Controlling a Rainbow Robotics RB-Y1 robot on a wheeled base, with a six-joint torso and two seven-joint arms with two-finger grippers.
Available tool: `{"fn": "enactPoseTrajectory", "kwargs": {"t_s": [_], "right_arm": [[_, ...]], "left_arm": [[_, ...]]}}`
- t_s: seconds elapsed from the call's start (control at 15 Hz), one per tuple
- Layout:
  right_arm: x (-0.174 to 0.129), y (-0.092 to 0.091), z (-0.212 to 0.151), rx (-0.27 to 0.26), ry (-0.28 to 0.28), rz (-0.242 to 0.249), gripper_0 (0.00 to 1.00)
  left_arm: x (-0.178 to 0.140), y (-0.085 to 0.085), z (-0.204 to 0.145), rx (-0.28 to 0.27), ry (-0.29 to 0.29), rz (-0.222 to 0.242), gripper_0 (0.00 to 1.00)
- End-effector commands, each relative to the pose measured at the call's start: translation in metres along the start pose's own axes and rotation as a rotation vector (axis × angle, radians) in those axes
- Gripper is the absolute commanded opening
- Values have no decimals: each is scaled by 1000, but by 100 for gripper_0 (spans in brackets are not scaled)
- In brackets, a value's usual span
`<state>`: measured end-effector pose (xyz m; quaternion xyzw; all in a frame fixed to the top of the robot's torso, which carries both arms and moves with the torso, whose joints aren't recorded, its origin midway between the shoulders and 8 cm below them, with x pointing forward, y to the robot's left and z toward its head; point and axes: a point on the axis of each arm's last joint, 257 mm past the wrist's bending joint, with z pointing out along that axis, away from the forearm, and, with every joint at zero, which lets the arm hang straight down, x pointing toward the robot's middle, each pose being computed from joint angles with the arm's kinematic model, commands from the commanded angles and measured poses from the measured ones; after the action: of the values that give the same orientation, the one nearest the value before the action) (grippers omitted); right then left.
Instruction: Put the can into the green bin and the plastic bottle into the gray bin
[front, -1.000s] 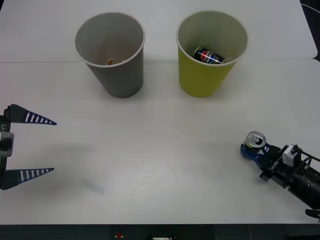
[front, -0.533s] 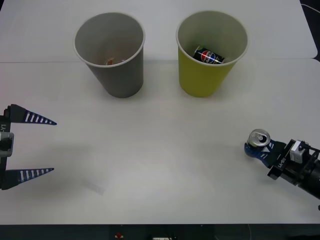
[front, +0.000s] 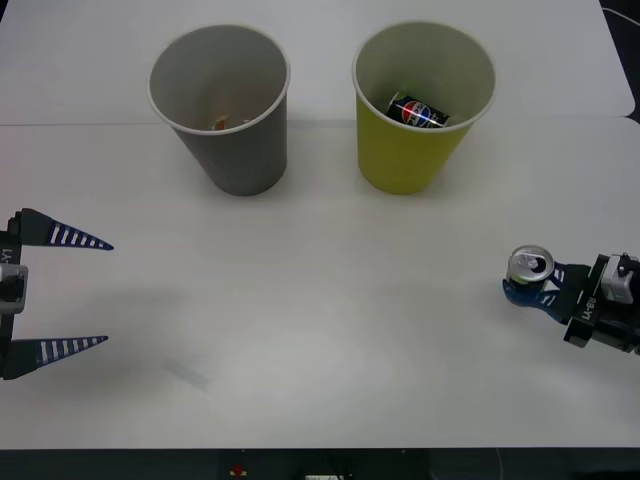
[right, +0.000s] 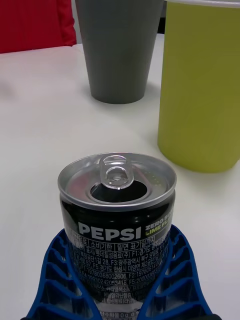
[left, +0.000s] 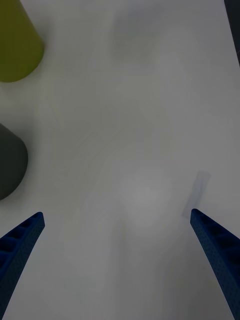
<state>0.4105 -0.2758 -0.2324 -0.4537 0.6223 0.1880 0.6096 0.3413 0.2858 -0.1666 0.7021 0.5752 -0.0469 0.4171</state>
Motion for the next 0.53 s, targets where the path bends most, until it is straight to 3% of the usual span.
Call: {"fn": "enactPoseTrajectory", "kwargs": {"t_s": [0.07, 0.53], "right_arm": [[-17, 1, -5, -31, 49, 36, 0], [-68, -8, -2, -41, 138, 167, 0]], "left_arm": [[0, 0, 0, 0, 0, 0, 100], [0, 0, 0, 0, 0, 0, 100]]}}
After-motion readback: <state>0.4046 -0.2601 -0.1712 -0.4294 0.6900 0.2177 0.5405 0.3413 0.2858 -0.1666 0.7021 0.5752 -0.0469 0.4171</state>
